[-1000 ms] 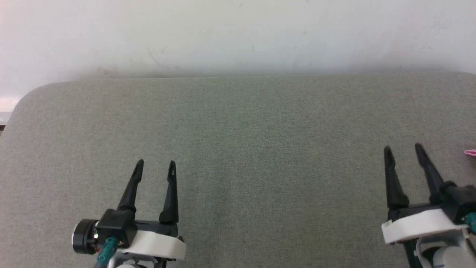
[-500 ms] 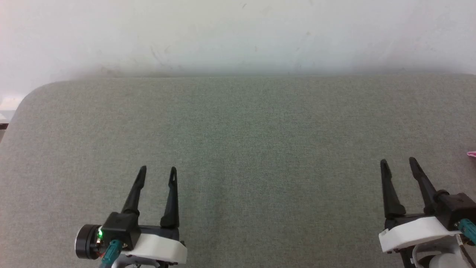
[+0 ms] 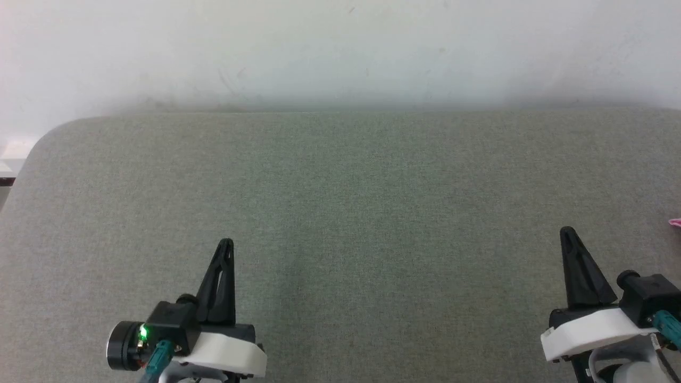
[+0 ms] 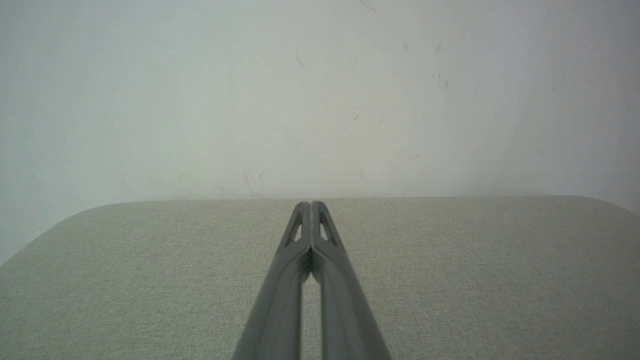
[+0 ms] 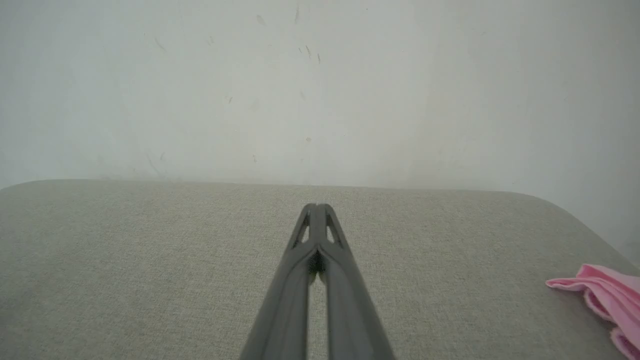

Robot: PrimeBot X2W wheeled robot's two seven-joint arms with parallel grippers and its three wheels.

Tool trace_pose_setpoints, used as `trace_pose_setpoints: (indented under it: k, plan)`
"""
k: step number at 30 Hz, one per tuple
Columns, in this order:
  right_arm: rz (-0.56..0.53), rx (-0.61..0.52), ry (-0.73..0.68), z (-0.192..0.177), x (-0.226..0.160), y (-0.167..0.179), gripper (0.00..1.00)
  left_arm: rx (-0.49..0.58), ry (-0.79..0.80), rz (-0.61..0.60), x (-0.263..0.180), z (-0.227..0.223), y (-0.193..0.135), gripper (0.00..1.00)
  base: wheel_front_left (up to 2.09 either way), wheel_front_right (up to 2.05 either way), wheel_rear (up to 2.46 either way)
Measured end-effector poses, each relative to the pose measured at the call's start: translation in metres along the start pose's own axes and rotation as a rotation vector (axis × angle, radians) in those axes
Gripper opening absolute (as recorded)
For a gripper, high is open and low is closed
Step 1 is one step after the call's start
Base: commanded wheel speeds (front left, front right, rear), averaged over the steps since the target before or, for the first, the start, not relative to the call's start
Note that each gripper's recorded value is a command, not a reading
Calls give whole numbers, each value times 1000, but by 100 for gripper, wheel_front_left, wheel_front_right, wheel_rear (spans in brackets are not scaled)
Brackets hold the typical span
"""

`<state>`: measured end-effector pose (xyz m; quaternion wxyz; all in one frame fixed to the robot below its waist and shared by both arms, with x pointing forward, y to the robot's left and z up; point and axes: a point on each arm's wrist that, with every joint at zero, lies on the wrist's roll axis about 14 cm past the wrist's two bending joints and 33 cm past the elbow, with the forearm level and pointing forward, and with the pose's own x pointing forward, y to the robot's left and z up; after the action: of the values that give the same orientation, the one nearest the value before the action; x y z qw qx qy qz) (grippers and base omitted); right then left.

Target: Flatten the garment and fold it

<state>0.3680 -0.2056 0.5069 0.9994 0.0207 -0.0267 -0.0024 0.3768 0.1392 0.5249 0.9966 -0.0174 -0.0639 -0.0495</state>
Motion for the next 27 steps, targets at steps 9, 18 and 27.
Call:
trace_pose_setpoints:
  k: [9,18,27]
  plan:
    - [12,-4,2,1,1,4,0,4,11,7,-1,0,3,0,0,0,0]
    - [25,-7,10,2,1,8,0,15,22,14,-2,0,5,0,0,0,0]
    - [37,-16,16,3,2,12,0,22,33,24,-3,0,9,0,0,0,0]
